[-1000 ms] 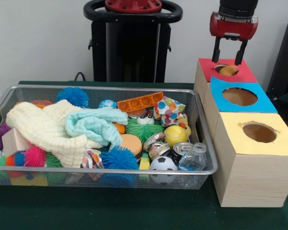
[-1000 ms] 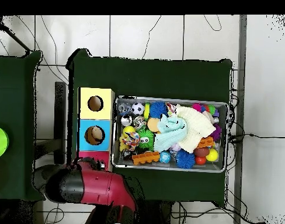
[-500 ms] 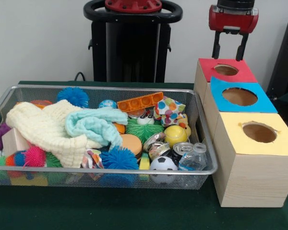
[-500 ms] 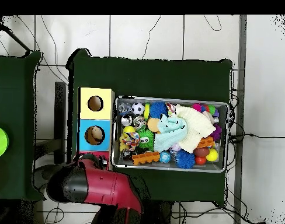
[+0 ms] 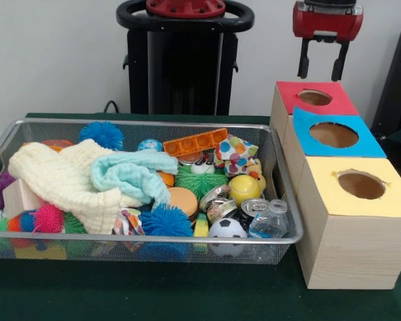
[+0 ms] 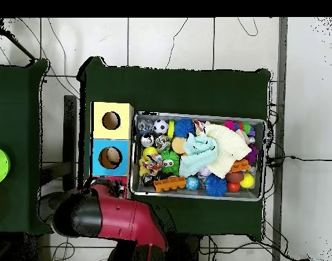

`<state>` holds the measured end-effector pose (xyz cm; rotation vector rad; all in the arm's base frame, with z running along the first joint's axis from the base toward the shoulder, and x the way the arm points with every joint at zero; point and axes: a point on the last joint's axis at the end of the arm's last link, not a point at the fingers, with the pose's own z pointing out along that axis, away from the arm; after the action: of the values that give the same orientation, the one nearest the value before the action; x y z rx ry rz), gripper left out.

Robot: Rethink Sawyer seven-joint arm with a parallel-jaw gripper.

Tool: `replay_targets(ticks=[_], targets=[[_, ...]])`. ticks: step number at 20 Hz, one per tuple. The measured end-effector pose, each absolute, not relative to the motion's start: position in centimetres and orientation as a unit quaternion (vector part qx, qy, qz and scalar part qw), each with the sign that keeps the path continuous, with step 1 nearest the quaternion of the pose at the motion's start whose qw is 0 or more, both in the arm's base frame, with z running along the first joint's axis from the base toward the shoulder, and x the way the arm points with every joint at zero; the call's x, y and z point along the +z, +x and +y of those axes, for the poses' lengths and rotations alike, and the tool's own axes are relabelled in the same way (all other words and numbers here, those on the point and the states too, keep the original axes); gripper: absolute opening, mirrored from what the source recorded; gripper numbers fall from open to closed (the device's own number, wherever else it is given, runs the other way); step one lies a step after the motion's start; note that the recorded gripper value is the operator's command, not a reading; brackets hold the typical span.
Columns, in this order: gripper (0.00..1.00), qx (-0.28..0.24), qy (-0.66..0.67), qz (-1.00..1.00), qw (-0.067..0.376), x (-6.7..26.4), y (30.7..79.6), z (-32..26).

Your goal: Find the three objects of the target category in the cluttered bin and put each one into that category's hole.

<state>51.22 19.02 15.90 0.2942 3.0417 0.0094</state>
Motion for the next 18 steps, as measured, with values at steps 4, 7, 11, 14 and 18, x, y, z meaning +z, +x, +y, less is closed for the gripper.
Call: replay_targets(ticks=[4, 7, 11, 14, 18], targets=[[1.0, 0.005, 0.11, 0.993, 0.04, 16.3, 52.4, 17.6], [1.0, 0.007, 0.128, 0.991, 0.034, 16.8, 54.3, 15.6], [1.0, 0.003, 0.138, 0.99, 0.034, 17.4, 56.4, 13.4], [1.0, -0.003, 0.146, 0.989, 0.038, 17.8, 58.7, 11.1], [1.0, -0.011, 0.154, 0.987, 0.053, 18.4, 61.7, 8.3]])
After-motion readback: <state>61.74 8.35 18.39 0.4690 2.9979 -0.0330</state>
